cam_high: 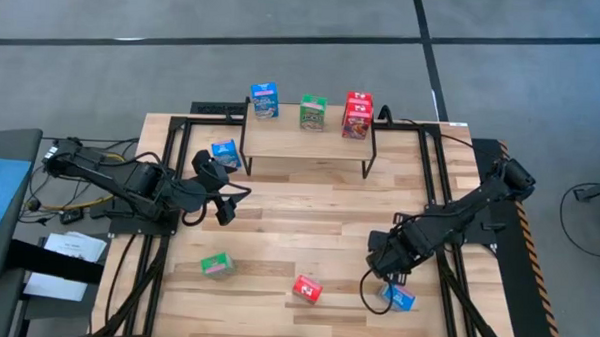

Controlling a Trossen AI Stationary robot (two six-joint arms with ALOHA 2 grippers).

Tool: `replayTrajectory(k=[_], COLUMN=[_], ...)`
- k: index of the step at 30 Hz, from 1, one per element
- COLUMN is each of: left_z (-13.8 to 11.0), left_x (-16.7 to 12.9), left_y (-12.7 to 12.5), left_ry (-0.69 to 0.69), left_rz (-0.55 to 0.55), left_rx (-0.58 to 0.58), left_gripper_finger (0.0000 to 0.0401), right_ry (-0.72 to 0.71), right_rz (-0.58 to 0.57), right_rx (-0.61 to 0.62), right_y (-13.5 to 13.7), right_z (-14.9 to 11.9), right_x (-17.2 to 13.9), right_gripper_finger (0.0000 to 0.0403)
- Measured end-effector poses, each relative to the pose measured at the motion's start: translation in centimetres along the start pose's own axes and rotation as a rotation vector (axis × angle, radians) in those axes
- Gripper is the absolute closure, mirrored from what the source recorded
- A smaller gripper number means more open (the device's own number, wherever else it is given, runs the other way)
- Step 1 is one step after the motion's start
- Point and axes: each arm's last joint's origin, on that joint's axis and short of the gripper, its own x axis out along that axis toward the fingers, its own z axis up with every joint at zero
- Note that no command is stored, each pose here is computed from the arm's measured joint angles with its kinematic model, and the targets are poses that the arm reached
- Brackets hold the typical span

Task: Stack cereal on shelf
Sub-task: Put the right green cereal box on the shelf aligned with the other green cereal box

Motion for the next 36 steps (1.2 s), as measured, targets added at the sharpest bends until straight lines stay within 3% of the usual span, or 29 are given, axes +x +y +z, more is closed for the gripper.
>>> replayTrajectory(k=[6,24,36], left_z=[0.0,0.6,4.2], left_x=[0.0,1.8,1.2], left_y=[0.0,1.9,4.2], left_ry=[0.0,0.059,-0.041], left_rz=[0.0,-0.011,0.01], left_rx=[-0.001,-0.039,-0.06], left_gripper_finger=[0.0065,0.0065,0.0065], right_ry=[-0.001,-0.002,-0.002], right_rz=[0.001,0.001,0.001], right_rx=[0.0,0.0,0.0], right_y=[0.0,0.0,0.0], right_z=[0.0,0.0,0.0], right_x=[0.0,0.0,0.0], right_gripper_finger=[0.0257,0.0243,0.0242])
